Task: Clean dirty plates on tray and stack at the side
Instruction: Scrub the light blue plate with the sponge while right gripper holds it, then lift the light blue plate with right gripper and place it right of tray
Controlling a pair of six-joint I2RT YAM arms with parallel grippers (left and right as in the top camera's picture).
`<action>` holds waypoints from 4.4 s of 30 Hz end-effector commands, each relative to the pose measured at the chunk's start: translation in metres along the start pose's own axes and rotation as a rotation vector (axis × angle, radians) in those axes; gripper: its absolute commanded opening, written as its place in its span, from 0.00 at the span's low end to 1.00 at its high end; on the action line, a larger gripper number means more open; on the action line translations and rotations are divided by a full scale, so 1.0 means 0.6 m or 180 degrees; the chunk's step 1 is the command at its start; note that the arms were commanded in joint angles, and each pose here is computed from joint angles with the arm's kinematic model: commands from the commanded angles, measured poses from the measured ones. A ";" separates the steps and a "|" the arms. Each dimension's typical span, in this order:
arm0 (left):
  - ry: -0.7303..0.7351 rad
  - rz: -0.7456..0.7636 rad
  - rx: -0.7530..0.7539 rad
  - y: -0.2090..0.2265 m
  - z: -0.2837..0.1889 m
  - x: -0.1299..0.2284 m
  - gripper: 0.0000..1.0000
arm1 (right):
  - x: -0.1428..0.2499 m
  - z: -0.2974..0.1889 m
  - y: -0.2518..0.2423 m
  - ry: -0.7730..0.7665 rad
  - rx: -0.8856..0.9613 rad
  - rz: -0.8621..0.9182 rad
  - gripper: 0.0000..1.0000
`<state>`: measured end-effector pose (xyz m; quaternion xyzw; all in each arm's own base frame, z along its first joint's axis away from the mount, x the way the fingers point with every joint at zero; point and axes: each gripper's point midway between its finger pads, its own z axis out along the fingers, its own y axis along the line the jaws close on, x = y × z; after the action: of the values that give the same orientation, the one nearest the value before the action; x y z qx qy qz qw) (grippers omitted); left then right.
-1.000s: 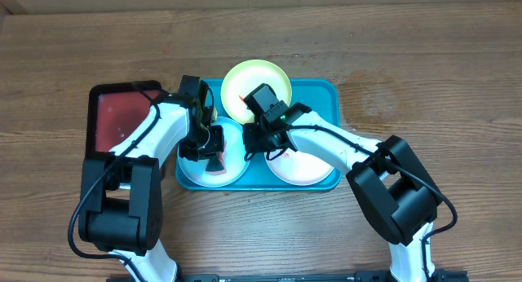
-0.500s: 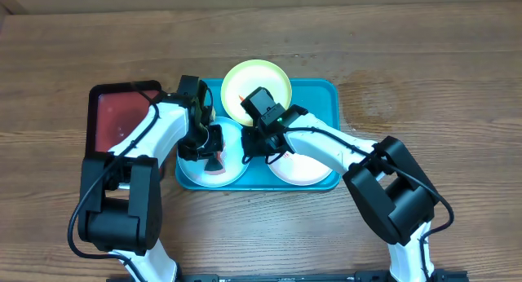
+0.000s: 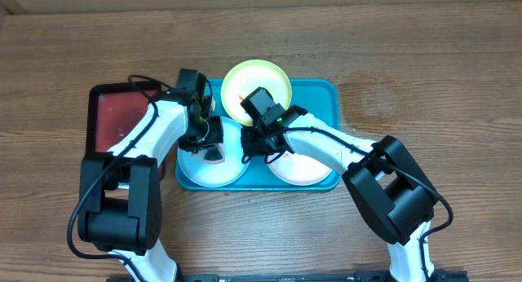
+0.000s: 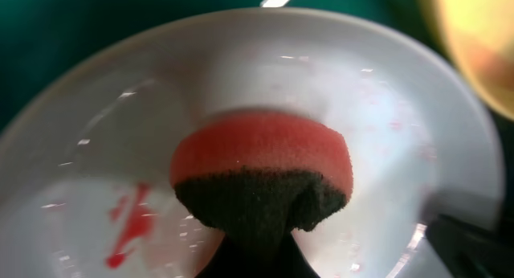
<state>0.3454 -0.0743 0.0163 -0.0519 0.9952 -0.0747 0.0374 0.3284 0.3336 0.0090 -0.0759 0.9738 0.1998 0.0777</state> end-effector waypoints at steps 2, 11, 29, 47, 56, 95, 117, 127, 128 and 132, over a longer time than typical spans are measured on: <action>-0.0074 -0.0128 -0.0306 0.038 -0.006 -0.012 0.04 | -0.001 0.009 -0.003 0.0021 0.0029 0.0028 0.14; -0.0087 -0.0429 -0.0953 0.102 -0.019 -0.002 0.04 | 0.000 0.009 -0.003 0.0025 0.0031 0.0027 0.15; -0.0004 -0.0142 0.0424 -0.029 -0.023 -0.021 0.04 | -0.009 0.009 0.003 -0.0039 -0.0011 -0.0011 0.06; 0.0054 -0.0521 -0.1253 0.146 0.022 0.055 0.04 | -0.005 0.009 0.000 -0.0012 0.0007 -0.0003 0.04; -0.0066 -0.0508 -0.1420 0.145 -0.038 0.008 0.04 | -0.005 0.009 0.000 -0.0009 0.0009 -0.0002 0.04; -0.0028 -0.0423 -0.1894 0.184 -0.044 0.028 0.04 | -0.008 0.008 0.002 -0.0028 -0.0004 -0.0007 0.04; -0.1082 -0.1499 -0.0571 0.189 -0.300 -0.129 0.04 | -0.080 -0.098 0.064 -0.0405 -0.0026 -0.0472 0.04; -0.0685 -0.2182 -0.0080 0.296 -0.267 -0.095 0.04 | -0.156 -0.291 0.040 -0.1626 0.1619 -0.0767 0.04; -0.0665 -0.2219 -0.0086 0.303 -0.264 -0.092 0.05 | -0.158 -0.307 0.043 -0.1713 0.1779 -0.0855 0.04; -0.0660 -0.2203 -0.0098 0.309 -0.259 -0.094 0.04 | -0.161 -0.362 0.059 -0.2025 0.2373 -0.1210 0.04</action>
<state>0.3674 0.1430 0.1500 -0.4033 0.9066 -0.0444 0.1156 0.3822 0.3089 0.1843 -0.1579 0.9232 -0.0666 0.3439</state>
